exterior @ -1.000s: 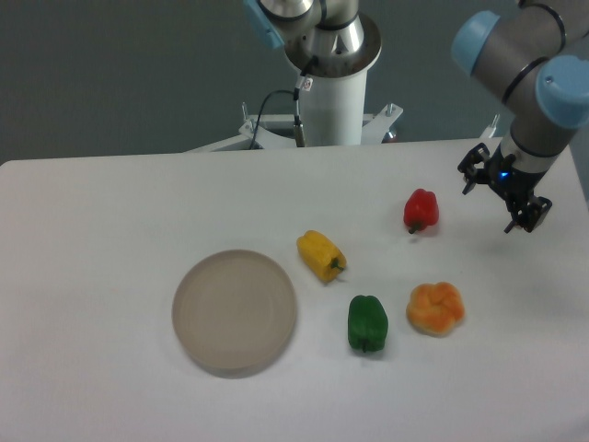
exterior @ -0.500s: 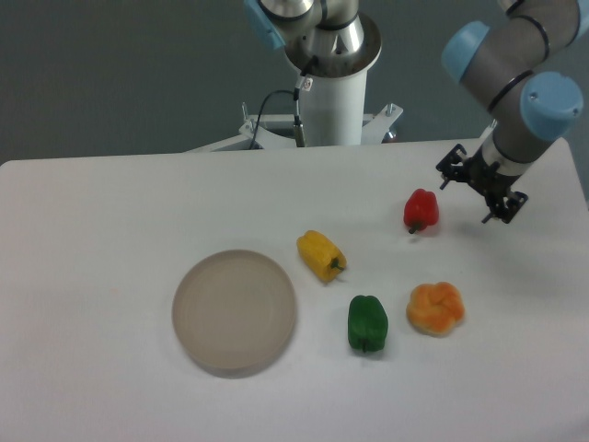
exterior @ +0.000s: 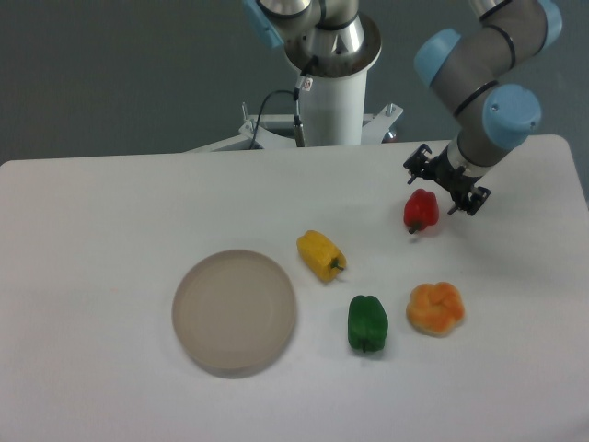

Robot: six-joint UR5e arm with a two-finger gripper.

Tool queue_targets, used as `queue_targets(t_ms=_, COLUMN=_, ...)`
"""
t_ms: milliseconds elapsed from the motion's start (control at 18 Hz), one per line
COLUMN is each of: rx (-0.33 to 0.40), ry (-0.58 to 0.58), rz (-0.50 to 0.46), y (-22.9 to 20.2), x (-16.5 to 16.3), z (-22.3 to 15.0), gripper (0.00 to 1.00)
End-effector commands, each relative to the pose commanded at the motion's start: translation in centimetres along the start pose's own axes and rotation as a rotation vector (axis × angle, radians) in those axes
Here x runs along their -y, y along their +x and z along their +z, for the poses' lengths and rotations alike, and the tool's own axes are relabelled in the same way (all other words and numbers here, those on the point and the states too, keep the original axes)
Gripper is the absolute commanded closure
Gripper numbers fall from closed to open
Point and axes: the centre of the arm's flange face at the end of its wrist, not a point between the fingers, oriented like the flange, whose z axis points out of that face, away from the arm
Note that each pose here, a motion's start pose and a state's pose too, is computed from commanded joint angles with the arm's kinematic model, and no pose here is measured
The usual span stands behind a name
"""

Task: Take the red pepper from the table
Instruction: 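Move the open gripper back over the red pepper and descend, then close the gripper around the red pepper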

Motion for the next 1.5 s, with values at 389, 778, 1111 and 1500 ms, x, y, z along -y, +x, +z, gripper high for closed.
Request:
queue_targets(t_ms=389, rx=0.029, ry=-0.006, rz=-0.063, y=1.0, x=2.7, z=2.0, gripper=0.00)
queue_targets(t_ms=778, rx=0.061, ry=-0.004, rz=-0.058, y=0.9, x=2.6, z=2.4, gripper=0.33)
queue_targets(t_ms=1111, rx=0.113, ry=-0.008, rz=-0.049, y=0.1, x=2.9, z=0.1, gripper=0.64)
queue_targets(t_ms=1500, rx=0.236, ry=0.017, rz=0.060, y=0.8, x=9.6, z=-8.8, gripper=0.68)
